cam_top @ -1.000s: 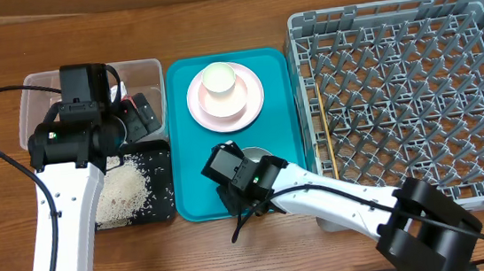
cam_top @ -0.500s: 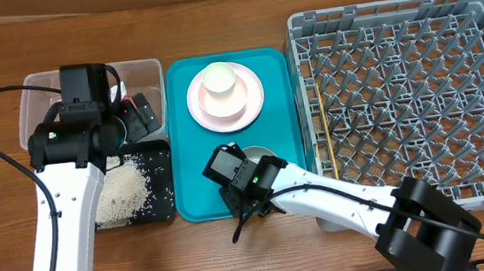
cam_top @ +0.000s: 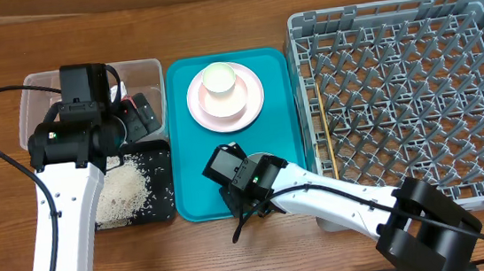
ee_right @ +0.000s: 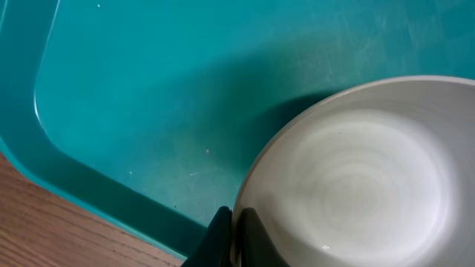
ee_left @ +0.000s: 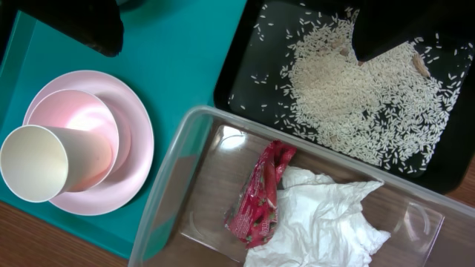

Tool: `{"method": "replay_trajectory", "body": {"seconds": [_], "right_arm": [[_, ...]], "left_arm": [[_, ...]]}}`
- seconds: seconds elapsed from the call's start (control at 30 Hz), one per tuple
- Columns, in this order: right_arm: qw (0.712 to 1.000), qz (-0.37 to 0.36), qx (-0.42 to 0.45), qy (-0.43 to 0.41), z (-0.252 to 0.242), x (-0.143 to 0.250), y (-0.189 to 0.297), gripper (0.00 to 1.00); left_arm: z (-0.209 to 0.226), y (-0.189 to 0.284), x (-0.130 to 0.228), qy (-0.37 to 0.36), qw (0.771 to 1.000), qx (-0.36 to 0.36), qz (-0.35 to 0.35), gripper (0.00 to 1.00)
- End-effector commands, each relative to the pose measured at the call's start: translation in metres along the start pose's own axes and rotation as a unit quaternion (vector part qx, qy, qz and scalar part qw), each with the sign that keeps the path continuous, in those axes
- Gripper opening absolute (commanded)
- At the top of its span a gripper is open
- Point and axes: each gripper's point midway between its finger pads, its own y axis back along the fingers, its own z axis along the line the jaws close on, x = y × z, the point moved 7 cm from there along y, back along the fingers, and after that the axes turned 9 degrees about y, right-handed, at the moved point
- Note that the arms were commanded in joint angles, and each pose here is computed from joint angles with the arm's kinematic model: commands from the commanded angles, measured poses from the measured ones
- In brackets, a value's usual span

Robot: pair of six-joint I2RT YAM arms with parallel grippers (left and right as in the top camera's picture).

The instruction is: Sort waste into correct bins and load items into the dishwasher

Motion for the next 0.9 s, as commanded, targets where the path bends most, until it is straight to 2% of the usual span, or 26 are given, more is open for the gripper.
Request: {"method": "replay_trajectory", "body": {"seconds": [0.0,0.5,0.67,0.87], "right_arm": [[1.0,-0.008,-0.009,-0.017,0.0029,-0.0053,0.0034,0.04],[1.0,0.001,-0.006,-0.018,0.0015,-0.0022,0.0034,0.04],[1.0,0.001,-0.005,-0.017,0.0015,-0.0023,0.0034,0.13],[1.0,0.004,-0.003,-0.014,0.0005,0.0002,0.0015,0.14]], "left_arm": [[-0.0006,0.0038,-0.0041,0.002,1.0,0.003,-0.008,1.0],[-0.0006,0.0038,-0.0041,0.002,1.0,0.003,-0.008,1.0],[-0.0006,0.0038,-0.0041,0.002,1.0,0.003,-0.008,1.0],[-0.0006,0.0038,-0.0041,0.002,1.0,0.003,-0.008,1.0]]}}
